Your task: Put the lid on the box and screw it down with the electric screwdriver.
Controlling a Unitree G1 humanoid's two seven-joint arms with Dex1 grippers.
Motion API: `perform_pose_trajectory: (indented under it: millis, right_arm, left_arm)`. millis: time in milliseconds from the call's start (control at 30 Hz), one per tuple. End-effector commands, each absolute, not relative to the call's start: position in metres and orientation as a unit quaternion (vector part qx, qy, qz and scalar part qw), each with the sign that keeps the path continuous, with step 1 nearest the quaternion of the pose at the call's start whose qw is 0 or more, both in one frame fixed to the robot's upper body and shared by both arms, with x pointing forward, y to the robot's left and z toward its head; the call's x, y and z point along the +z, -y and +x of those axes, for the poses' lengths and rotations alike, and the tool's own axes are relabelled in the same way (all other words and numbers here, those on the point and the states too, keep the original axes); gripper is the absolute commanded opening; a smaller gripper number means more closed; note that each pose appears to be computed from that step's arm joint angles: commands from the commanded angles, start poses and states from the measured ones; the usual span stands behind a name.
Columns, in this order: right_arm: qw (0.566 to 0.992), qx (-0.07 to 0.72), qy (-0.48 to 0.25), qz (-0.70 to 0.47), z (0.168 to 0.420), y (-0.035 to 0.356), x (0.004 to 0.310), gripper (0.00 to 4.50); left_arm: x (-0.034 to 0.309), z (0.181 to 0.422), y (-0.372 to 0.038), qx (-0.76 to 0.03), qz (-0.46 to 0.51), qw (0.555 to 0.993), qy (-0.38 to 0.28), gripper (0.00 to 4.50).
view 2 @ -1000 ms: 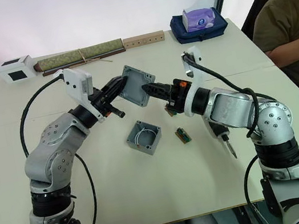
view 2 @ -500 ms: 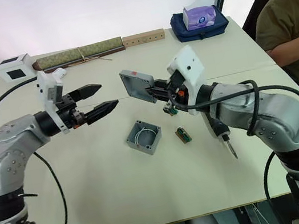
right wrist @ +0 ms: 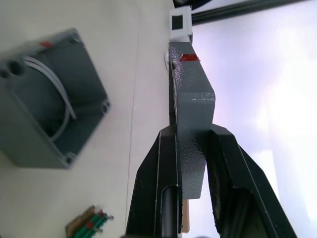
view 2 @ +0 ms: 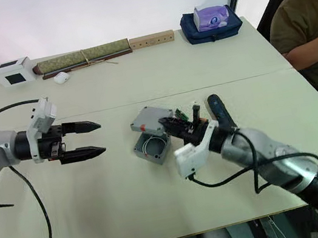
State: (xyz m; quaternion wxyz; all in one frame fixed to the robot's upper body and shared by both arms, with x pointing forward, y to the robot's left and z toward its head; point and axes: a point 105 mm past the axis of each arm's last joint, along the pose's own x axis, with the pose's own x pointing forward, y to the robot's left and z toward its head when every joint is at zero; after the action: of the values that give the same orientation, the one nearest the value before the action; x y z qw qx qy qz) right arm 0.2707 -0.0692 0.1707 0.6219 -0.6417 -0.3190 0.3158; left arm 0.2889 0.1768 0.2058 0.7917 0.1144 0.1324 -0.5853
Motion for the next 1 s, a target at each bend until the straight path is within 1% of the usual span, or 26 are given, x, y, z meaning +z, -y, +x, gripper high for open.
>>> perform_pose_trajectory:
  millis: [33,133,400,733,1000]
  right_arm:
    - [0.603,0.283,0.358,-0.654,0.265,0.064,0.18,0.17]
    - [0.59,0.281,0.35,-0.671,0.268,0.061,0.158,0.17]
    - [0.569,0.294,0.341,-0.688,0.272,0.062,0.131,0.17]
    - [0.554,0.293,0.355,-0.694,0.276,0.061,0.13,0.17]
    - [0.551,0.292,0.361,-0.694,0.278,0.059,0.131,0.17]
  left_arm:
    - [0.212,0.289,-0.179,-0.592,0.132,0.785,-0.125,4.48]
    - [0.211,0.29,-0.183,-0.598,0.141,0.778,-0.132,4.48]
    - [0.211,0.292,-0.185,-0.599,0.149,0.777,-0.127,4.48]
    - [0.208,0.292,-0.185,-0.595,0.15,0.781,-0.119,4.48]
    - [0.208,0.292,-0.182,-0.591,0.151,0.785,-0.114,4.48]
